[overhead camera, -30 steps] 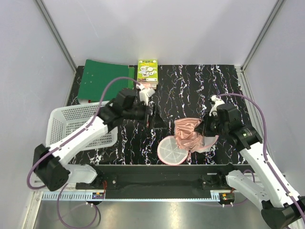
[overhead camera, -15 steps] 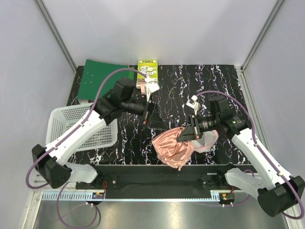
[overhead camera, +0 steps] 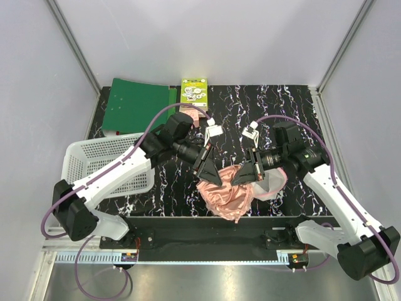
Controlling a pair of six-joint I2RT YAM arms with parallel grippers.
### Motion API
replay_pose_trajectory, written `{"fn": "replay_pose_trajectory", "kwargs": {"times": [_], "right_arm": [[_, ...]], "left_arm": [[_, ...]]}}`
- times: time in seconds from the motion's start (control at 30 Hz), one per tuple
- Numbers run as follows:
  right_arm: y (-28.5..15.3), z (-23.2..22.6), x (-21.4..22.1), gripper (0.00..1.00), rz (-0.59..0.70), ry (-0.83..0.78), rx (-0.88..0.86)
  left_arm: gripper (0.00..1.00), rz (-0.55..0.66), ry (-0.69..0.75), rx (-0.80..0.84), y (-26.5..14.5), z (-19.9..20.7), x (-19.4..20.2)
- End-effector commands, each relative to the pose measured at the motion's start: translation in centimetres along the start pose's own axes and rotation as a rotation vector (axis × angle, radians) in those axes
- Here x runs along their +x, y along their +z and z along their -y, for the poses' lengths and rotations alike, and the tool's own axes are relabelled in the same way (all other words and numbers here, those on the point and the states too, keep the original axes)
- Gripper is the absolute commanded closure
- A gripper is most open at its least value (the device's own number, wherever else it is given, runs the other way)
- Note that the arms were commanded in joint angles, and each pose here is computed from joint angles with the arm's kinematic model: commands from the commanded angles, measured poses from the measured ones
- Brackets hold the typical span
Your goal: Place the bra in the laundry bag and zip it closed
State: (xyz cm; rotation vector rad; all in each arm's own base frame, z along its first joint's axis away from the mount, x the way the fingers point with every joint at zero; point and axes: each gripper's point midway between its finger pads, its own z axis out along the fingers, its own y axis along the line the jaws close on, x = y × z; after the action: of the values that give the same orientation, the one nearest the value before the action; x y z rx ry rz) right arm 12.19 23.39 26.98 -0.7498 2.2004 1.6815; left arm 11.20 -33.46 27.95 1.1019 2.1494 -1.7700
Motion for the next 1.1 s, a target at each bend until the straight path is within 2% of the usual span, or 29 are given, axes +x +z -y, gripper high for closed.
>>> {"fn": "replay_pose_trajectory", "kwargs": {"times": [0.0,0.03,0.13,0.17,0.2,0.23,0.27,0.47,0.73,1.07], "right_arm": [[-0.1,-0.6,-1.7,0.84,0.038,-0.034,0.025],[-0.1,-0.4,-1.8,0.79,0.042,-0.027,0.029],[0.4,0.8,-2.2,0.65,0.055,0.043,0.065],[0.6,1.2,-2.3,0.51,0.058,0.065,0.065],[0.9,1.6,-2.1,0.45,0.061,0.127,0.066],[1.1,1.6,-2.6,0.40,0.075,0.116,0.046],[1.3,1.5,-2.8,0.29,0.084,0.170,0.031],[1.3,0.2,-4.5,0.01,0.160,0.164,-0.040],[1.0,-0.7,-5.0,0.00,0.211,0.157,-0.054],[0.8,-1.4,-7.1,0.02,0.298,0.116,-0.082]], "left_arm": [[0.93,0.013,0.031,0.068,-0.3,1.9,-0.4],[1.00,0.032,0.031,0.038,-0.4,1.6,-0.6],[1.00,0.105,0.047,-0.044,-1.1,1.4,-1.9],[1.00,0.125,0.047,-0.064,-1.3,1.3,-2.2],[1.00,0.144,0.058,-0.079,-1.6,1.5,-2.4],[1.00,0.174,0.065,-0.119,-1.8,1.1,-2.8],[1.00,0.193,0.061,-0.143,-2.0,0.8,-3.0],[1.00,0.325,0.082,-0.264,-4.0,-0.2,-4.4],[1.00,0.525,0.120,-0.368,-7.1,0.1,-7.0],[1.00,0.604,0.078,-0.295,-6.9,0.8,-7.9]]}}
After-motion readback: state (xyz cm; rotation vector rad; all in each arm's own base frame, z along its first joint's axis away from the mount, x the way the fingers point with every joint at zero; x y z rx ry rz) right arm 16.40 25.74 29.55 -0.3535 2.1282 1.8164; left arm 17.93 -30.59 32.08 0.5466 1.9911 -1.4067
